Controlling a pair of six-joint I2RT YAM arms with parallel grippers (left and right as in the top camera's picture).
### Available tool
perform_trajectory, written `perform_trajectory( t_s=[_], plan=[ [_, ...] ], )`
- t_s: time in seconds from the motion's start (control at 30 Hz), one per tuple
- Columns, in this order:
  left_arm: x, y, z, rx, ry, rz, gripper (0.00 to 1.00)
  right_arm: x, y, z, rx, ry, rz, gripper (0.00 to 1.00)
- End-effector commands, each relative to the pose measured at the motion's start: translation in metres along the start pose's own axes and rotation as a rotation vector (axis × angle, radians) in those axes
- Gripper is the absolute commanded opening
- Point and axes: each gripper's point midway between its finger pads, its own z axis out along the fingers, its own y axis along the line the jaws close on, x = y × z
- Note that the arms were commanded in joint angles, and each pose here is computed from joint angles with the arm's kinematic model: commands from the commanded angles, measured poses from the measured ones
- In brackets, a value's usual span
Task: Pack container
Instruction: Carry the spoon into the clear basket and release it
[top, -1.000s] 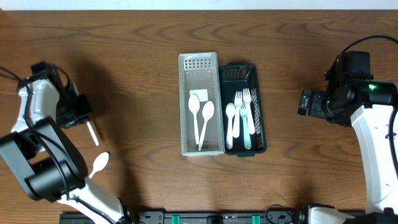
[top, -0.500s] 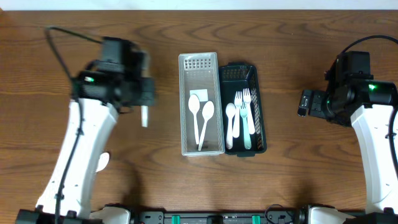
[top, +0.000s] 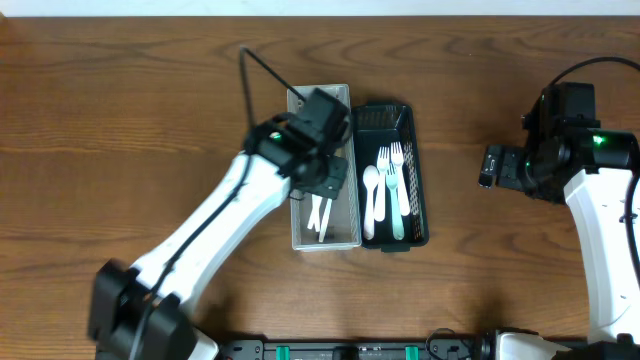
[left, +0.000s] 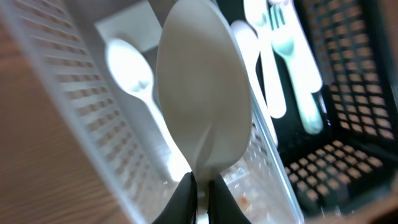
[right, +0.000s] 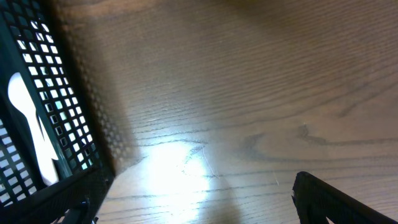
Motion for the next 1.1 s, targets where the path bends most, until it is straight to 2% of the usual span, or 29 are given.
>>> perform_trajectory(
  t_s=[0.0, 0.13, 0.27, 0.3, 0.33, 0.47, 0.63, 0.77, 0.8, 0.87, 0.93, 1.03, 1.07],
  plan=[
    [0.005, -0.001, 0.031, -0.026, 0.073, -0.065, 0.06, 0.0, -0.002, -0.001, -0.002, -0.002, -0.006, 0.99],
    [0.013, 0.004, 0.059, -0.048, 0.144, -0.072, 0.06, 0.001, -0.002, -0.001, -0.001, 0.002, -0.006, 0.99],
    [0.013, 0.006, 0.069, -0.052, 0.155, -0.074, 0.06, 0.001, -0.002, -0.001, -0.001, 0.005, -0.006, 0.99],
    [0.012, 0.006, 0.069, -0.051, 0.151, -0.074, 0.14, 0.001, -0.002, -0.001, -0.001, 0.005, -0.006, 0.99],
    [0.011, 0.005, 0.069, -0.049, 0.146, -0.073, 0.28, 0.001, -0.002, -0.001, -0.001, 0.005, -0.006, 0.99],
    [0.011, 0.006, 0.068, -0.048, 0.144, -0.063, 0.44, 0.001, -0.002, -0.001, -0.001, 0.005, -0.006, 0.99],
    [0.002, 0.01, 0.057, -0.073, 0.106, -0.052, 0.45, 0.001, -0.002, -0.001, -0.001, 0.005, -0.006, 0.99],
    [-0.022, 0.02, 0.012, -0.155, -0.018, -0.045, 0.45, 0.001, -0.002, -0.001, -0.001, 0.005, -0.006, 0.99],
    [-0.027, 0.023, -0.001, -0.174, -0.049, -0.049, 0.48, 0.001, -0.002, -0.001, -0.001, 0.005, -0.006, 0.99],
    [-0.039, 0.038, -0.042, -0.232, -0.144, -0.132, 0.58, 0.002, -0.002, -0.001, 0.0, 0.006, -0.006, 0.99],
    [-0.042, 0.059, -0.08, -0.269, -0.231, -0.282, 0.62, 0.002, -0.002, -0.001, 0.0, 0.006, -0.006, 0.99],
    [-0.022, 0.101, -0.126, -0.276, -0.309, -0.641, 0.62, 0.002, -0.002, -0.001, 0.0, 0.008, -0.006, 0.99],
    [-0.01, 0.115, -0.138, -0.281, -0.325, -0.78, 0.66, 0.002, -0.002, -0.001, 0.0, 0.008, -0.006, 0.99]
  ],
)
